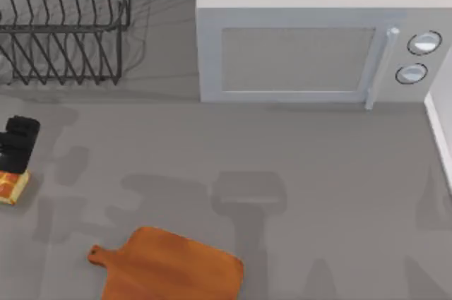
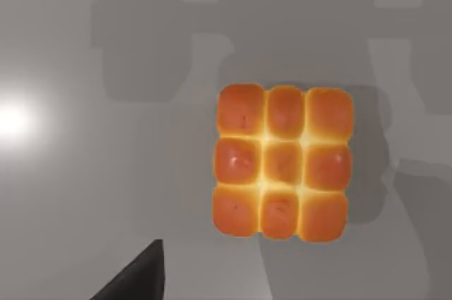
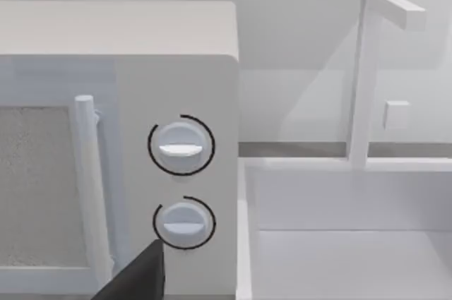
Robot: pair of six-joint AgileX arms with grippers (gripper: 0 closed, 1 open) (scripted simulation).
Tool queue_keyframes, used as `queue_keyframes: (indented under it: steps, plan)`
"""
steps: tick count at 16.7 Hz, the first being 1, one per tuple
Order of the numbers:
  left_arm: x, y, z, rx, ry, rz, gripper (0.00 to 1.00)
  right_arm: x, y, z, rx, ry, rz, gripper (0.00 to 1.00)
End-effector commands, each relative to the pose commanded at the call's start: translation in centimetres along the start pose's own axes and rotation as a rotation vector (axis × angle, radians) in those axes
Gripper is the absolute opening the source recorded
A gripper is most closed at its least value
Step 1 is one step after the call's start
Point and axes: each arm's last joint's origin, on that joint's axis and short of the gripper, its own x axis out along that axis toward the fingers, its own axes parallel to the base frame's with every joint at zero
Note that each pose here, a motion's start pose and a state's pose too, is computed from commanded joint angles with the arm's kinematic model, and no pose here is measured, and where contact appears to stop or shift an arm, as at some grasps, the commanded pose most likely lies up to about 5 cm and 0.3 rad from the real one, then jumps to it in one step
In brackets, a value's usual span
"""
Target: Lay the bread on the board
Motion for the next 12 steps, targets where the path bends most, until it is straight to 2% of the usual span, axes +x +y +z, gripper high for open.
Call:
queue_keyframes:
  steps: [6,12]
  plan:
    - [5.0,2.0,3.5,0.031,0.291,-0.074,1.00,0.0,0.0,0.0,0.000,0.000,0.000,1.00]
    - [6.1,2.4,4.4,0.044,0.333,-0.086,1.00,0.0,0.0,0.0,0.000,0.000,0.000,1.00]
